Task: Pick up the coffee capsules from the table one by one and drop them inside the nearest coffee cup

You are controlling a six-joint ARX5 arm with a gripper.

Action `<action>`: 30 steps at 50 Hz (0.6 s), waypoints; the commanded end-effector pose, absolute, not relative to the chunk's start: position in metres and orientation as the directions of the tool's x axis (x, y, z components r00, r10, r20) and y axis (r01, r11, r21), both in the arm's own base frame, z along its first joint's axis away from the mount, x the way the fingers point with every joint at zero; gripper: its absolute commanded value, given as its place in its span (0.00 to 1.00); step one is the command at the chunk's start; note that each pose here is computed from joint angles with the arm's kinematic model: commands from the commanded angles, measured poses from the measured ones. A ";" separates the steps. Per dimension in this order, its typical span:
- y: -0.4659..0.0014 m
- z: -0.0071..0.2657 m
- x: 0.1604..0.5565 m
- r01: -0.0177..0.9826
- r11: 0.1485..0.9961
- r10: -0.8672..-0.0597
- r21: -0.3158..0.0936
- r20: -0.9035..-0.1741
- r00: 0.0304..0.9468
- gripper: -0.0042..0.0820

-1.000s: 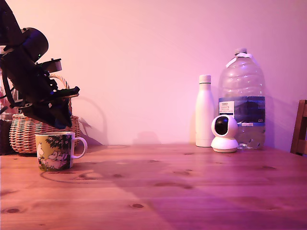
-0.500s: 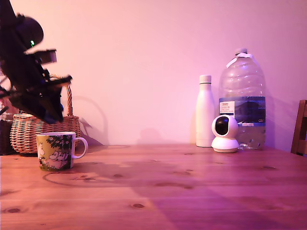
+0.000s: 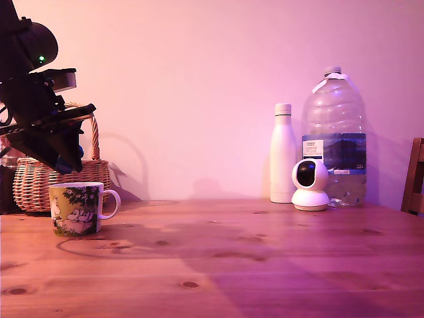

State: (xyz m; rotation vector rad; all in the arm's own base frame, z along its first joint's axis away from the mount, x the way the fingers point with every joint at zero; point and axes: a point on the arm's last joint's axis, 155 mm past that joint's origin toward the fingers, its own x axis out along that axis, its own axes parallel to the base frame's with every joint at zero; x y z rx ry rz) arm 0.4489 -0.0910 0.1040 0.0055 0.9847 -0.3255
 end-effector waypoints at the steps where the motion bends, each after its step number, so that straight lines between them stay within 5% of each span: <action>1: -0.089 0.102 0.448 0.272 0.952 -0.266 -0.140 -0.820 0.507 0.28; 16: -0.087 0.101 0.447 0.267 0.954 -0.257 -0.135 -0.825 0.503 0.29; 19: -0.087 0.102 0.447 0.267 0.954 -0.258 -0.135 -0.823 0.506 0.40; 25: -0.087 0.104 0.452 0.261 0.956 -0.256 -0.133 -0.813 0.523 0.82; 30: -0.088 0.107 0.455 0.266 0.955 -0.262 -0.134 -0.803 0.535 0.89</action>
